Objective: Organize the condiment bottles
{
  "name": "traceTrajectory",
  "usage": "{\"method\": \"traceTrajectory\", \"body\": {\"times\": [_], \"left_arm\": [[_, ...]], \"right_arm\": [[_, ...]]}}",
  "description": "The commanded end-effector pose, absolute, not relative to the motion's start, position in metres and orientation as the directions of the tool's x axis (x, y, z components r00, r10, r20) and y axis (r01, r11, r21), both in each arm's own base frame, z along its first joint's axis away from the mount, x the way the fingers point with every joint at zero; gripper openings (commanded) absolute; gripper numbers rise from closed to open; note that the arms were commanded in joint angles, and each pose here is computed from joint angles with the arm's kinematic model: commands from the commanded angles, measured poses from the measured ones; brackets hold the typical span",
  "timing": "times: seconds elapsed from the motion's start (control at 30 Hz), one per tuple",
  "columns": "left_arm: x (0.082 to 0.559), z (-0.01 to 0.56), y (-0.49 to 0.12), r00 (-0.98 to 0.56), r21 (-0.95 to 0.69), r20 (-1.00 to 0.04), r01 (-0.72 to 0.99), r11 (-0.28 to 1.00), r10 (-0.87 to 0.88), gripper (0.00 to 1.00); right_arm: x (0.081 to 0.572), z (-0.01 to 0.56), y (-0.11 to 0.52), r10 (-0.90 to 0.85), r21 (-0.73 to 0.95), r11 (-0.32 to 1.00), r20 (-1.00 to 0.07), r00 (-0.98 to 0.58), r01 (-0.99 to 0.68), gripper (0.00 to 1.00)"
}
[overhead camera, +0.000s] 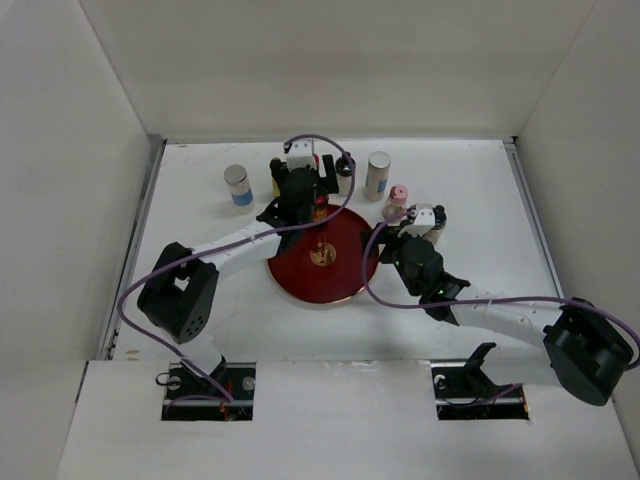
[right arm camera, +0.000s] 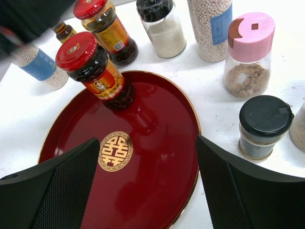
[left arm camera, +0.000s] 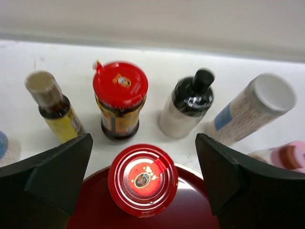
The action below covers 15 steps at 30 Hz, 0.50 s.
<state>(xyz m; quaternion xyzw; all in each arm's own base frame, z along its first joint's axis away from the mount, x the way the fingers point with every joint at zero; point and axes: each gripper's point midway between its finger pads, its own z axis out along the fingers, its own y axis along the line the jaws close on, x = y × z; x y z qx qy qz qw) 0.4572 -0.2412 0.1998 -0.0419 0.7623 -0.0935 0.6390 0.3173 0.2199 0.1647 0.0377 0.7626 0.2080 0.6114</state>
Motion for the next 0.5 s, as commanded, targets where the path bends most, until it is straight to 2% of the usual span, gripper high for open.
{"method": "traceTrajectory", "body": {"times": [0.0,0.13,0.47], "left_arm": [[0.454,0.27,-0.223,-0.031,-0.257,-0.966,0.062,0.965,-0.255,0.88],[0.465,0.28,-0.209,-0.034,-0.266,-0.964,0.039,0.963,-0.265,0.77],[0.515,0.241,-0.233,-0.297,-0.189,-0.944,0.118,0.975,-0.146,0.76]], "right_arm": [[0.321,0.173,0.221,0.352,0.397,0.896,-0.908,-0.228,-0.2,0.85],[0.322,0.174,0.221,0.348,0.392,0.898,-0.911,-0.222,-0.199,0.85],[0.321,0.174,0.221,0.344,0.389,0.899,-0.911,-0.226,-0.2,0.85]]}}
